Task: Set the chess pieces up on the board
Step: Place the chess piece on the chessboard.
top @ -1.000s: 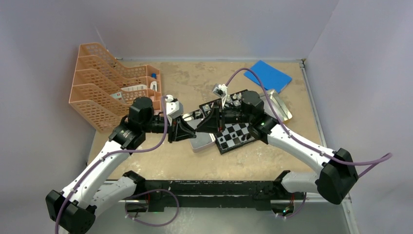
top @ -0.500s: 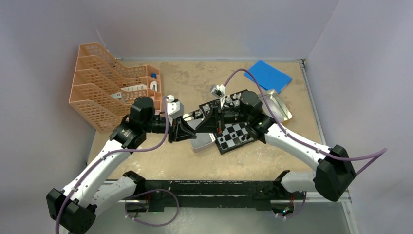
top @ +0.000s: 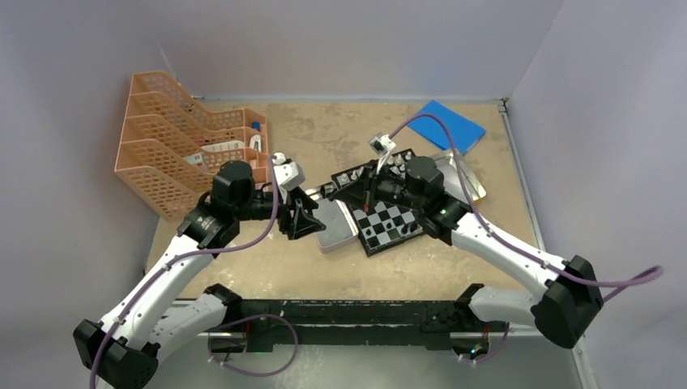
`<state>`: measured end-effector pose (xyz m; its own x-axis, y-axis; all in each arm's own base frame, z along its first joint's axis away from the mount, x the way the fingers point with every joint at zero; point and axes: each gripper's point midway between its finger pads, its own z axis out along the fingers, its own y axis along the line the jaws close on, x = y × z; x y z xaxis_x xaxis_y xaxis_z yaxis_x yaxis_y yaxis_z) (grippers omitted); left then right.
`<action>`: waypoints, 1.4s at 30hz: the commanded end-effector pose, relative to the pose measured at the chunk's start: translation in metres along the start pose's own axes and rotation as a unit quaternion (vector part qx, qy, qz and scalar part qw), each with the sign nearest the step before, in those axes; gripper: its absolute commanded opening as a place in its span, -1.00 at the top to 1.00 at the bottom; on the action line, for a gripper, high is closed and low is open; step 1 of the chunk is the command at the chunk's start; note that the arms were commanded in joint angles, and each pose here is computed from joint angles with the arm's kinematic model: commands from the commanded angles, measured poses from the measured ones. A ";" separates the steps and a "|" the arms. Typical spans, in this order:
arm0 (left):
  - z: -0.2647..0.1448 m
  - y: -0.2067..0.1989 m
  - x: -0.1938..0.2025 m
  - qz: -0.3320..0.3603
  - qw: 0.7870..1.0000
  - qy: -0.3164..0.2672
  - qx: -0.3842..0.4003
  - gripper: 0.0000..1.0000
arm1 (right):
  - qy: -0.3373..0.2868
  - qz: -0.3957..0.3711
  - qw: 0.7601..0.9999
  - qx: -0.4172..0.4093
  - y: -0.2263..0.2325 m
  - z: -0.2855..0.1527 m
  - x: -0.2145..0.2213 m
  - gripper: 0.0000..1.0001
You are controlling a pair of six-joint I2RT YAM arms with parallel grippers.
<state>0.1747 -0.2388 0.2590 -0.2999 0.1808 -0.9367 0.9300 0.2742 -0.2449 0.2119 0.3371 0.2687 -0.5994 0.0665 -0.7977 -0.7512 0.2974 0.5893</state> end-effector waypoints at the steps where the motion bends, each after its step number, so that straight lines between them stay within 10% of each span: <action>1: -0.009 0.007 -0.020 -0.030 0.998 -0.017 -0.053 -0.25 | -0.111 0.005 0.976 0.189 -0.056 -0.027 -0.034 1.00; 10: -0.015 0.013 0.009 -0.098 0.990 -0.015 -0.100 -0.31 | -0.172 0.056 0.894 0.410 -0.130 -0.080 -0.027 1.00; 28: -0.022 0.015 0.035 -0.099 0.988 0.004 -0.122 -0.31 | -0.105 0.172 0.753 0.627 -0.230 -0.149 0.058 1.00; 42: -0.023 0.016 0.036 -0.098 0.987 0.004 -0.126 -0.31 | -0.066 0.191 0.727 0.657 -0.246 -0.161 0.088 1.00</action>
<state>0.1710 -0.2075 0.2215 -0.4969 0.1212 -0.8593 0.7668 0.5251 -0.3693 0.3025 0.1261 0.0867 -0.5957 0.4433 -0.6698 0.3776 0.8905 0.2536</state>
